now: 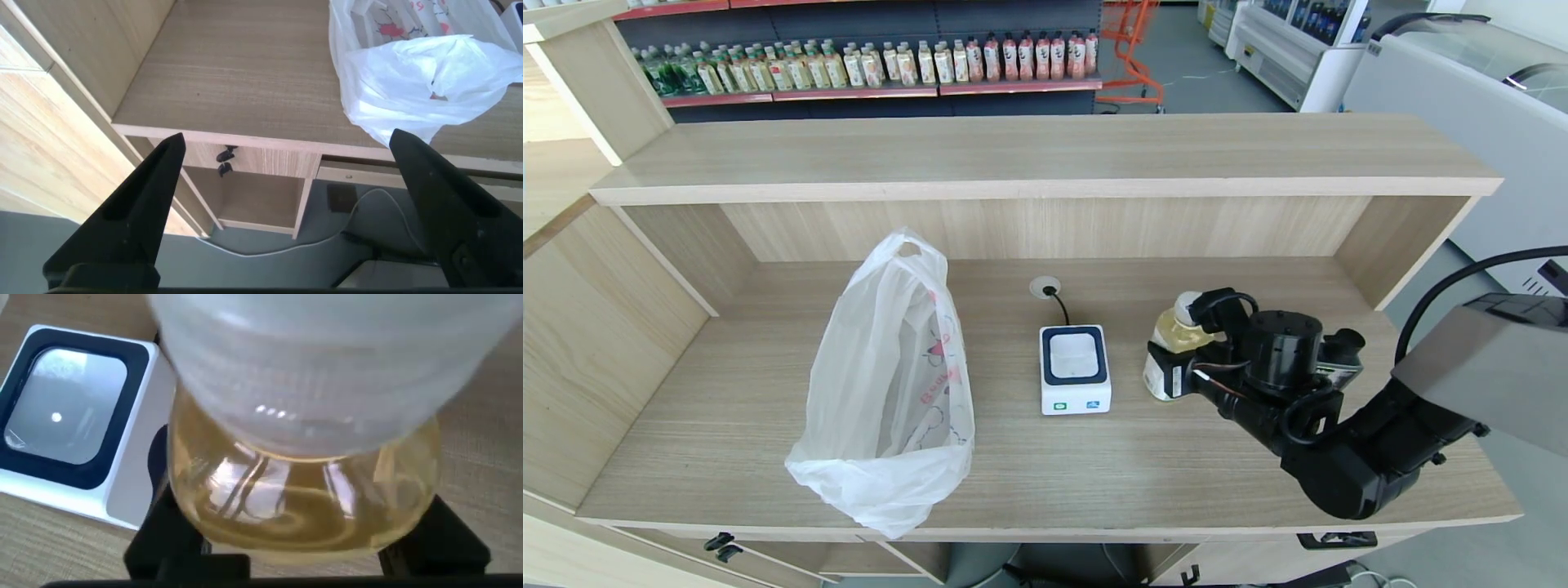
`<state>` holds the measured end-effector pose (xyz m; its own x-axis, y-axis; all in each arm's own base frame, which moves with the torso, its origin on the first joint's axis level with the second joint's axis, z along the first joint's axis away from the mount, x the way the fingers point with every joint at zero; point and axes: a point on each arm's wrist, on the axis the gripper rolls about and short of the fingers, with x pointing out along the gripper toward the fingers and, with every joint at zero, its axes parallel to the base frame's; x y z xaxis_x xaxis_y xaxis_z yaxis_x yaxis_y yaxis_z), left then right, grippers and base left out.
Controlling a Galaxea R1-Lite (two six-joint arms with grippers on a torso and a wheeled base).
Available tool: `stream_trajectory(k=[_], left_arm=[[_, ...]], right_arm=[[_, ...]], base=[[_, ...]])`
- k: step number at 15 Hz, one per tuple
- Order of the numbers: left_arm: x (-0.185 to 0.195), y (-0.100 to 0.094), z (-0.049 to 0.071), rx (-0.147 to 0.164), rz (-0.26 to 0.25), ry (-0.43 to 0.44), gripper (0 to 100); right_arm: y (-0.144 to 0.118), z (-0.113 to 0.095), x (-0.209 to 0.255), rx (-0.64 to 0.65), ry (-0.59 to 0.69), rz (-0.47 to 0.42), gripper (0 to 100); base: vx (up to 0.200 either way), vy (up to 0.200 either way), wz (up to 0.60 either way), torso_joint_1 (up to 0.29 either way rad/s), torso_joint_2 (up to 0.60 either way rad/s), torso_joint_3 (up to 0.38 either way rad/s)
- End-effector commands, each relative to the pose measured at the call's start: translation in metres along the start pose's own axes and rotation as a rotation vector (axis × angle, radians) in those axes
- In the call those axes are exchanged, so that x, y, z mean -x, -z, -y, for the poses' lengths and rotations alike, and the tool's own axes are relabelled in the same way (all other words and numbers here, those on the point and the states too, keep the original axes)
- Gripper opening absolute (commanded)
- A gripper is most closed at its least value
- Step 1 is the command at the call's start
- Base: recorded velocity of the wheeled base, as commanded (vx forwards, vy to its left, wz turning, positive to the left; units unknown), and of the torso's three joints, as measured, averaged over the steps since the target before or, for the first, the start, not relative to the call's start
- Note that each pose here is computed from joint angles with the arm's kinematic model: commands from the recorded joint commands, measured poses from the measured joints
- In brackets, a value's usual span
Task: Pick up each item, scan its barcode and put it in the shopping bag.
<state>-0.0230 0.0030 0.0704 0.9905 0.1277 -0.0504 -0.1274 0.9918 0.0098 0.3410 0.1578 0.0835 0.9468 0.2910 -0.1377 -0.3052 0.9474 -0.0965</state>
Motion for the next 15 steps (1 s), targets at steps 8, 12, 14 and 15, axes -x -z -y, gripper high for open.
stream_trajectory(k=[8,12,14,15], left_arm=[[0.000,0.000,0.000,0.000,0.000,-0.001,100],[0.000,0.000,0.000,0.000,0.000,-0.001,100],[0.000,0.000,0.000,0.000,0.000,-0.001,100],[0.000,0.000,0.000,0.000,-0.001,-0.001,100]], right_arm=[[-0.024,0.012,0.030,0.033,-0.016,0.035,0],[-0.119,0.056,0.113,-0.053,-0.281,0.083,0],[-0.137,0.063,0.140,-0.147,-0.457,0.033,0],[-0.140,0.066,0.150,-0.198,-0.555,0.002,0]], base=[[0.000,0.000,0.00,0.000,0.00,0.000],[0.000,0.000,0.00,0.000,0.00,0.000],[0.000,0.000,0.00,0.000,0.00,0.000],[0.000,0.000,0.00,0.000,0.00,0.000]])
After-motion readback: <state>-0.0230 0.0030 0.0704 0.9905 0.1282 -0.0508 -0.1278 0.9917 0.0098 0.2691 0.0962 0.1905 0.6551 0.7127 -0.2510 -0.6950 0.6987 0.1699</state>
